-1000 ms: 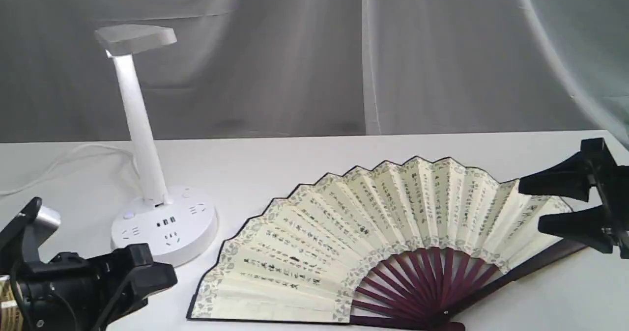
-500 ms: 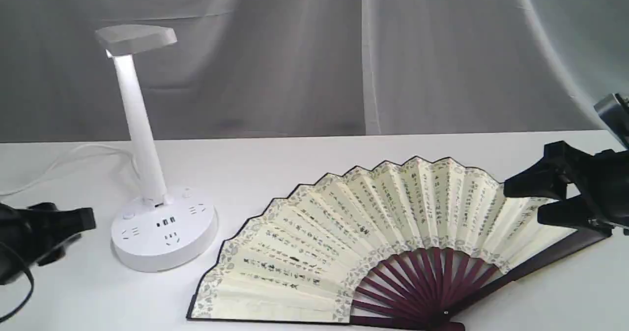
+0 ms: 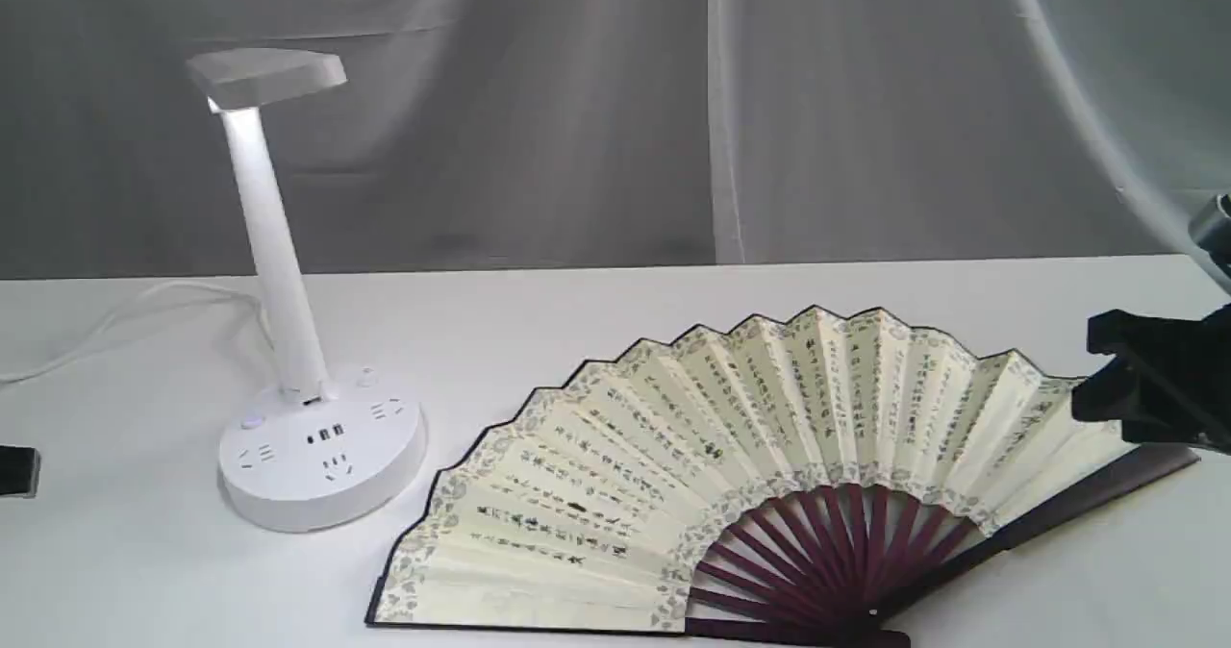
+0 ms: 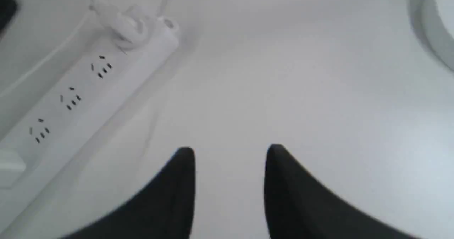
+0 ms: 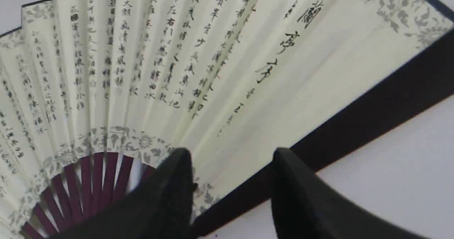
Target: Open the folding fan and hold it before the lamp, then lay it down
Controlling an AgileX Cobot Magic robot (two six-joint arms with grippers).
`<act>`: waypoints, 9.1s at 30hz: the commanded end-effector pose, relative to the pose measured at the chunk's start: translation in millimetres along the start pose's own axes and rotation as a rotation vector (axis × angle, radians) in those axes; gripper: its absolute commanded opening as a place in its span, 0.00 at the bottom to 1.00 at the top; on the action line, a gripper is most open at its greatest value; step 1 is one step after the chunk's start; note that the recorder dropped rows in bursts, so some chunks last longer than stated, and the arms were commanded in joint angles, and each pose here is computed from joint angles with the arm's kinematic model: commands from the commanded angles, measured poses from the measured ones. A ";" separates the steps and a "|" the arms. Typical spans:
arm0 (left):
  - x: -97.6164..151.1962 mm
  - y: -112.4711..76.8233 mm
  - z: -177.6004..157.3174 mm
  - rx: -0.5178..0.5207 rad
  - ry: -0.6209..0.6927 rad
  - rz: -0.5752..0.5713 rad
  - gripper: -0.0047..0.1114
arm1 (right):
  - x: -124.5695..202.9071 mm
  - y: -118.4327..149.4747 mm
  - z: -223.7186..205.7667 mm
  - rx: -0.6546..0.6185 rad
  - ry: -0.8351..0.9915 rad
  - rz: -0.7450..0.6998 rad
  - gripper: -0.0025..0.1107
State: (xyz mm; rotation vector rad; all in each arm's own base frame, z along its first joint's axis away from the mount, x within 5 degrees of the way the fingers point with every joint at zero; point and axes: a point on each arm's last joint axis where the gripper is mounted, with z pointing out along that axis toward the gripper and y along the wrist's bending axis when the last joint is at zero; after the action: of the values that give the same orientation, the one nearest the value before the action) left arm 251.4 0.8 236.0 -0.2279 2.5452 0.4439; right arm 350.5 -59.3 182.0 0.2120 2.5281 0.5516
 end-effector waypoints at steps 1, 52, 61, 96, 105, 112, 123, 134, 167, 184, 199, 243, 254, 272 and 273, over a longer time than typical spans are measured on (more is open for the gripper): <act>1.0 -4.1 -4.0 0.062 0.041 0.029 0.14 | -1.2 3.4 -10.7 0.037 0.005 -0.028 0.31; 3.1 -26.1 -7.9 0.334 0.053 0.108 0.04 | 27.9 71.9 -78.9 0.406 0.151 -0.155 0.02; 3.5 -1.9 2.2 0.356 0.111 0.034 0.04 | 34.9 65.3 -77.9 0.414 0.176 -0.158 0.02; 3.7 34.5 -72.0 0.332 -0.183 0.030 0.04 | 51.5 80.1 -138.7 0.455 -0.084 -0.286 0.02; 19.6 56.1 -128.2 0.333 -0.410 -0.014 0.04 | 63.5 98.0 -190.8 0.446 -0.278 -0.323 0.02; 43.4 73.4 -171.6 0.331 -0.602 -0.052 0.04 | 86.9 113.0 -240.8 0.429 -0.467 -0.349 0.02; 94.1 91.6 -214.5 0.337 -0.752 -0.092 0.04 | 145.4 123.5 -302.9 0.438 -0.651 -0.410 0.02; 143.5 105.2 -247.4 0.350 -0.977 -0.143 0.04 | 213.9 124.5 -345.4 0.419 -0.848 -0.417 0.02; 168.8 100.3 -238.0 0.435 -1.072 -0.171 0.04 | 258.7 109.7 -345.1 0.341 -1.048 -0.481 0.02; 164.3 52.9 -109.3 0.403 -1.099 -0.181 0.04 | 236.3 73.9 -208.9 0.294 -1.070 -0.582 0.02; 178.9 40.3 -72.0 0.358 -1.033 -0.100 0.04 | 255.5 47.2 -150.5 0.306 -0.896 -0.569 0.02; 187.2 35.6 -61.5 0.417 -0.863 -0.150 0.04 | 257.9 47.0 -147.4 0.242 -0.865 -0.461 0.02; 187.2 35.6 -61.5 0.417 -0.863 -0.150 0.04 | 257.9 47.0 -147.4 0.242 -0.865 -0.461 0.02; 187.2 35.6 -61.5 0.417 -0.863 -0.150 0.04 | 257.9 47.0 -147.4 0.242 -0.865 -0.461 0.02; 187.2 35.6 -61.5 0.417 -0.863 -0.150 0.04 | 257.9 47.0 -147.4 0.242 -0.865 -0.461 0.02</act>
State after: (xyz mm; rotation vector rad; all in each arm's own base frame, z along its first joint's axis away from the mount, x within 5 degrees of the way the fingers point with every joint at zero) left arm 55.6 -0.8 193.8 -0.0443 1.7111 -0.0513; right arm 55.9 -0.9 194.7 -0.0527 1.6994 -0.0557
